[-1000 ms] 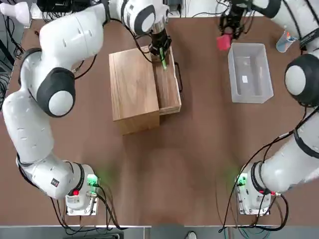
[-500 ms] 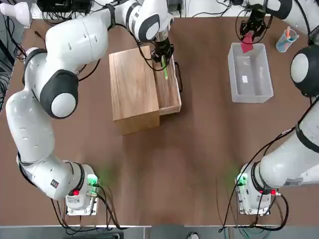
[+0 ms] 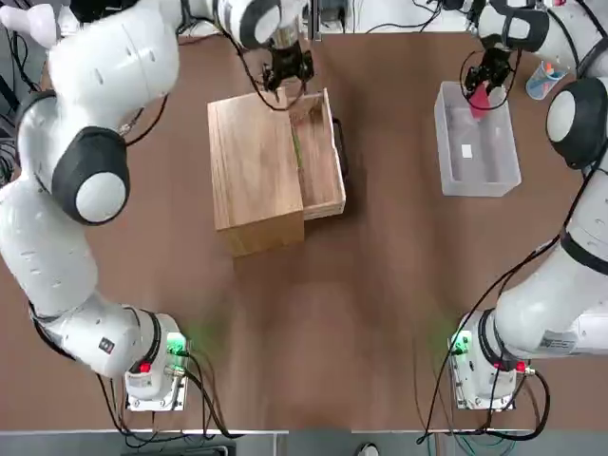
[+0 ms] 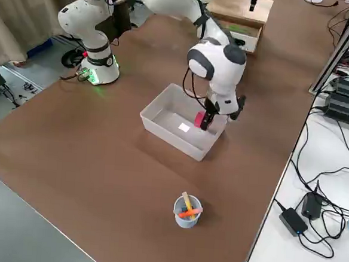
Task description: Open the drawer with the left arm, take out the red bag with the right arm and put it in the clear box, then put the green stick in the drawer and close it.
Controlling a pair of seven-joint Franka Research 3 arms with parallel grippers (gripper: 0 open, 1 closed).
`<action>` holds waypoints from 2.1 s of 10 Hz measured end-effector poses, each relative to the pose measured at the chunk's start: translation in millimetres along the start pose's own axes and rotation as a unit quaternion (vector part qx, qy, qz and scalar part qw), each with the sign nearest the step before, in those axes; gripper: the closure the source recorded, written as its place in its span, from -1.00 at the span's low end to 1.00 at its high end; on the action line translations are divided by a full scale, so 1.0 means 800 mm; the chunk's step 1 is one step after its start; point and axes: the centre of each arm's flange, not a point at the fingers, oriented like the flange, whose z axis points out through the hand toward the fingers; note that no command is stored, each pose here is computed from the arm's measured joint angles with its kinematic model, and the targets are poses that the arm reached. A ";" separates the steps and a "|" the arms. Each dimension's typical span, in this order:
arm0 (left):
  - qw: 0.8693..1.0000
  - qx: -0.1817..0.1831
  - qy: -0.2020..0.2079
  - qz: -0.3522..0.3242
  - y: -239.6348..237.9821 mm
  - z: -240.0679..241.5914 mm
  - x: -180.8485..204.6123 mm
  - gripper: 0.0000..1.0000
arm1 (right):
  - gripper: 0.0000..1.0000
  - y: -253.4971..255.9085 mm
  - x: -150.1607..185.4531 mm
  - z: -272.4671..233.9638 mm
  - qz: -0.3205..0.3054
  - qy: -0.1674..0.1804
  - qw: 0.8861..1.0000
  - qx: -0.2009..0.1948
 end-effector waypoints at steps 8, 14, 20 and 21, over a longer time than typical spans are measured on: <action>0.997 0.011 0.046 0.065 -0.249 -0.141 0.101 -0.96 | -1.00 -0.066 -0.006 -0.095 -0.019 0.009 1.000 0.022; 0.995 0.022 0.031 0.089 -0.398 -0.212 0.119 -1.00 | -0.74 -0.370 -0.066 -0.152 0.197 -0.030 0.980 0.005; 0.991 0.000 0.004 0.130 -0.516 -0.243 0.118 -0.98 | 0.97 -0.469 -0.100 -0.015 0.335 -0.043 0.940 0.043; 0.991 0.000 0.003 0.131 -0.516 -0.242 0.118 -0.97 | 0.98 -0.468 -0.098 0.000 0.371 -0.065 0.924 0.073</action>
